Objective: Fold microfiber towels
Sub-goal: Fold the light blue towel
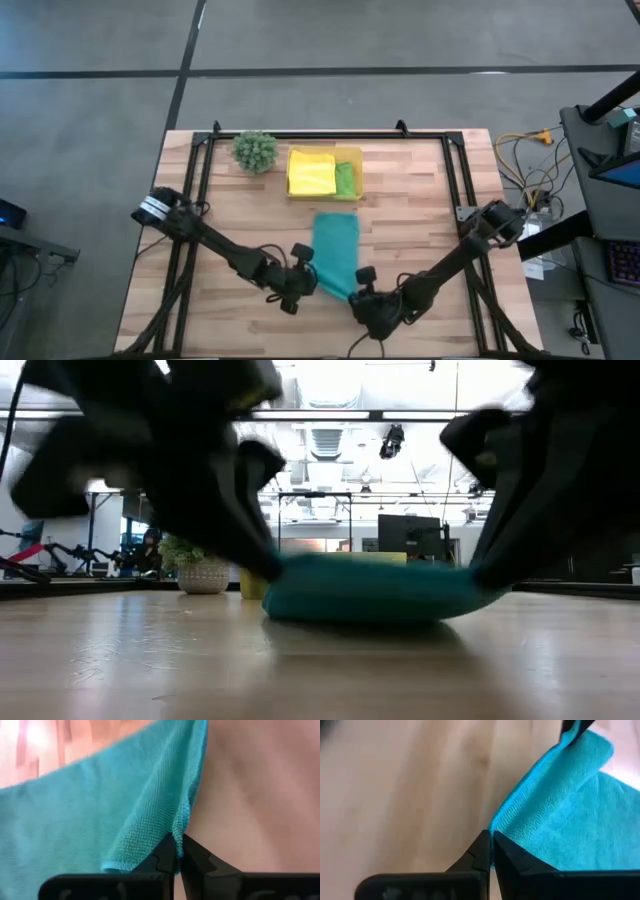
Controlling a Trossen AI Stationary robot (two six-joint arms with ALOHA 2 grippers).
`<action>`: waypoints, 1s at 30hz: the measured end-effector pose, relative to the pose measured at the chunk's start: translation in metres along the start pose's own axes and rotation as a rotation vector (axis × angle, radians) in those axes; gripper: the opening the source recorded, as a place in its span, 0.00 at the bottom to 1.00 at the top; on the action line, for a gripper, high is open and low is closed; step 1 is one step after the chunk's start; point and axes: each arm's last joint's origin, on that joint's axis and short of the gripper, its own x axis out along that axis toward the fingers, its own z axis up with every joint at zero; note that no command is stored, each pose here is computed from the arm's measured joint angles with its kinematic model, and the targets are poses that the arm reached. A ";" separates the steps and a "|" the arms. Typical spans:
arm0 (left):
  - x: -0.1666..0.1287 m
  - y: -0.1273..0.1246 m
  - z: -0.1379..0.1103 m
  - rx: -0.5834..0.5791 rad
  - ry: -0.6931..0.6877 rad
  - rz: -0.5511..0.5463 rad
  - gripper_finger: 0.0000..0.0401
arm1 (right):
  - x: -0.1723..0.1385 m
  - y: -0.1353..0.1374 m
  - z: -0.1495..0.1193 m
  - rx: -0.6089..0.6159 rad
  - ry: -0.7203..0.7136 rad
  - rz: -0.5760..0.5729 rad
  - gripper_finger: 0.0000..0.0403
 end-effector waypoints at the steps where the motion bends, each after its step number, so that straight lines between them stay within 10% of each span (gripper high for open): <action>1: -0.004 0.001 0.004 -0.008 -0.020 -0.008 0.00 | -0.004 0.000 0.003 0.019 -0.008 0.021 0.02; 16: -0.037 0.002 0.029 -0.057 -0.189 -0.332 0.00 | -0.034 -0.018 0.013 0.159 -0.057 0.197 0.02; 30: -0.024 0.009 0.012 -0.125 -0.131 -0.332 0.00 | -0.028 -0.049 -0.015 0.405 -0.192 0.388 0.02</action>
